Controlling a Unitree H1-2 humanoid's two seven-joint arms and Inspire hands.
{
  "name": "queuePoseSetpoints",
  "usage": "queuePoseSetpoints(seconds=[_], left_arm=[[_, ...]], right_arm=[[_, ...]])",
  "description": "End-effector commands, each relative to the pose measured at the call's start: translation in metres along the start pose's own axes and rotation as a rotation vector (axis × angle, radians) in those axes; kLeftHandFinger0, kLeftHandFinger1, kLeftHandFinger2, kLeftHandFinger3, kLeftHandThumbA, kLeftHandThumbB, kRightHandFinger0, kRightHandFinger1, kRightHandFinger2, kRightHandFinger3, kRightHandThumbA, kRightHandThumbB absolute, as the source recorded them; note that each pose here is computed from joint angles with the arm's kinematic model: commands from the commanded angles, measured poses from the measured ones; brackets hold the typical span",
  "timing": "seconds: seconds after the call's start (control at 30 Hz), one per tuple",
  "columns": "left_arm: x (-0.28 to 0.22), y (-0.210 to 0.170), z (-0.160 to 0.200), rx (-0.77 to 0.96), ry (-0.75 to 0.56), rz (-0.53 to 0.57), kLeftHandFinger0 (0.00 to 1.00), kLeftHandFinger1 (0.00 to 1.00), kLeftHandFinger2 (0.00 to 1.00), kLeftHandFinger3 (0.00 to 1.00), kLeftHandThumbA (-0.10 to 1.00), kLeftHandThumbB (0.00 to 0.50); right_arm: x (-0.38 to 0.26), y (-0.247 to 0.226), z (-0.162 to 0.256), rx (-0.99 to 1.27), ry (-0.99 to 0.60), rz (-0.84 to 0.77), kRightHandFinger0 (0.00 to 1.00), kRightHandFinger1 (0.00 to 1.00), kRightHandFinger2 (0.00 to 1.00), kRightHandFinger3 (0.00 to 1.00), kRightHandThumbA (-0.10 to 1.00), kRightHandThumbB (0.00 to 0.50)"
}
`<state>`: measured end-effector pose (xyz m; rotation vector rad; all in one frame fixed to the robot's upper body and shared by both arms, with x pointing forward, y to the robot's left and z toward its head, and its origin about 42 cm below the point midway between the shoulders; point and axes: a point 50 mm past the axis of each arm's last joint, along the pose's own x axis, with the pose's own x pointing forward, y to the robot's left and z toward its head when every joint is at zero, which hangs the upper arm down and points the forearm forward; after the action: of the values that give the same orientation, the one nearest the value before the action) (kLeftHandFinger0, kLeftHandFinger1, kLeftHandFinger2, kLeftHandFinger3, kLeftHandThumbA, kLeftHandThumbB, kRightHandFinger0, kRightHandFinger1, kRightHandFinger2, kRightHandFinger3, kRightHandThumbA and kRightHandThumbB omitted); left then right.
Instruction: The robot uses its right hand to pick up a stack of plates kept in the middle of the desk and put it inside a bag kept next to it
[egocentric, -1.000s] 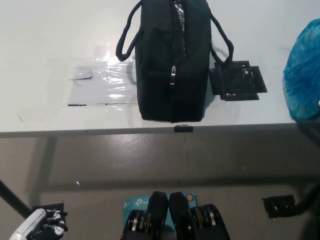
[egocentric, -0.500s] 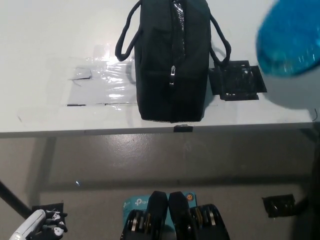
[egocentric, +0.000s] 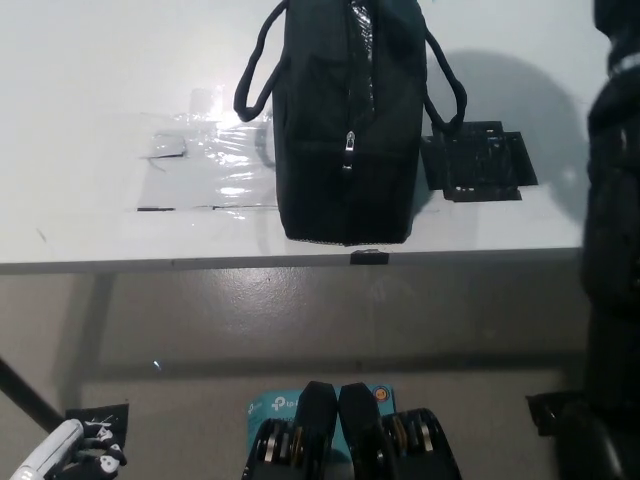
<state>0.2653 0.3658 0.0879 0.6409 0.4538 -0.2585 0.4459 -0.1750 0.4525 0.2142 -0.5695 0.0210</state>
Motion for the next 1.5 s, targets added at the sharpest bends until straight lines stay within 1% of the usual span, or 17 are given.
queuePoseSetpoints(seconds=[0.0, 0.13, 0.2, 0.23, 0.33, 0.37, 0.4, 0.43, 0.6, 0.7, 0.83, 0.9, 1.0, 1.33, 1.37, 1.4, 1.47], left_arm=[[-0.008, 0.017, 0.002, 0.052, -0.006, 0.02, 0.8, 0.82, 0.85, 0.82, -0.1, 0.166], [-0.009, 0.012, 0.001, 0.04, -0.008, 0.014, 0.8, 0.81, 0.84, 0.82, -0.1, 0.162], [-0.008, 0.011, 0.001, 0.041, -0.009, 0.008, 0.8, 0.81, 0.84, 0.83, -0.1, 0.166], [-0.008, 0.011, 0.001, 0.043, -0.004, 0.009, 0.78, 0.81, 0.85, 0.84, -0.1, 0.166], [-0.008, 0.011, 0.001, 0.047, -0.006, 0.009, 0.76, 0.8, 0.84, 0.83, -0.1, 0.173], [-0.009, 0.011, 0.002, 0.04, -0.007, 0.011, 0.77, 0.8, 0.84, 0.82, -0.1, 0.187], [-0.009, 0.01, 0.003, 0.039, -0.007, 0.011, 0.77, 0.8, 0.84, 0.81, -0.1, 0.187], [-0.009, 0.008, 0.003, 0.04, -0.006, 0.005, 0.78, 0.81, 0.84, 0.82, -0.1, 0.185], [-0.008, 0.008, 0.001, 0.043, -0.012, 0.001, 0.78, 0.81, 0.83, 0.81, -0.1, 0.179], [-0.01, 0.007, 0.001, 0.042, -0.014, 0.003, 0.77, 0.8, 0.82, 0.8, -0.1, 0.189], [-0.011, 0.005, -0.002, 0.037, -0.012, -0.001, 0.78, 0.81, 0.83, 0.82, -0.1, 0.189], [-0.012, 0.004, -0.003, 0.04, -0.001, -0.005, 0.8, 0.81, 0.85, 0.84, -0.1, 0.179], [-0.014, 0.002, -0.007, 0.041, 0.011, -0.012, 0.8, 0.81, 0.86, 0.86, -0.1, 0.182], [-0.014, 0.001, -0.005, 0.04, 0.01, -0.013, 0.77, 0.81, 0.85, 0.84, -0.1, 0.184], [-0.014, 0.001, -0.005, 0.04, 0.008, -0.012, 0.76, 0.81, 0.85, 0.83, -0.1, 0.184], [-0.014, 0.001, -0.005, 0.037, 0.009, -0.013, 0.77, 0.81, 0.85, 0.84, -0.1, 0.175], [-0.016, -0.002, -0.008, 0.035, 0.005, -0.013, 0.77, 0.81, 0.85, 0.84, -0.1, 0.176]], right_arm=[[0.012, 0.033, 0.041, 0.016, -0.094, 0.105, 0.0, 0.0, 0.14, 0.09, -0.1, 0.203], [0.001, 0.05, 0.025, -0.061, -0.079, 0.174, 0.0, 0.0, 0.19, 0.1, -0.1, 0.226], [-0.003, 0.052, 0.021, -0.089, -0.066, 0.164, 0.0, 0.0, 0.12, 0.07, -0.1, 0.236], [-0.009, 0.058, 0.005, -0.138, -0.04, 0.182, 0.0, 0.0, 0.1, 0.06, -0.1, 0.255], [-0.011, 0.059, -0.002, -0.197, -0.043, 0.187, 0.0, 0.0, 0.09, 0.06, -0.1, 0.274], [-0.014, 0.061, -0.012, -0.211, -0.022, 0.183, 0.0, 0.0, 0.04, 0.01, -0.1, 0.294], [-0.014, 0.061, -0.013, -0.213, -0.02, 0.183, 0.0, 0.0, 0.01, 0.0, -0.1, 0.293], [-0.017, 0.059, -0.026, -0.326, -0.039, 0.196, 0.0, 0.0, 0.01, 0.0, -0.1, 0.28], [-0.02, 0.054, -0.038, -0.47, -0.071, 0.204, 0.0, 0.0, 0.0, 0.0, -0.1, 0.281], [-0.021, 0.051, -0.038, -0.525, -0.091, 0.202, 0.0, 0.0, 0.0, 0.0, -0.1, 0.258], [-0.016, 0.05, -0.031, -0.476, -0.099, 0.176, 0.0, 0.0, 0.01, 0.0, -0.1, 0.251], [-0.01, 0.049, -0.022, -0.494, -0.139, 0.158, 0.0, 0.0, 0.01, 0.0, -0.1, 0.223], [-0.005, 0.047, -0.012, -0.493, -0.166, 0.114, 0.0, 0.0, 0.0, 0.0, -0.1, 0.242], [-0.001, 0.039, -0.003, -0.458, -0.2, 0.063, 0.0, 0.0, 0.0, 0.0, -0.1, 0.241], [-0.001, 0.039, -0.004, -0.457, -0.2, 0.063, 0.0, 0.0, 0.0, 0.0, -0.1, 0.243], [-0.002, 0.04, -0.006, -0.452, -0.199, 0.065, 0.0, 0.0, 0.0, 0.0, -0.1, 0.271], [-0.006, 0.041, -0.009, -0.437, -0.201, 0.078, 0.0, 0.0, 0.0, 0.0, -0.1, 0.298]])
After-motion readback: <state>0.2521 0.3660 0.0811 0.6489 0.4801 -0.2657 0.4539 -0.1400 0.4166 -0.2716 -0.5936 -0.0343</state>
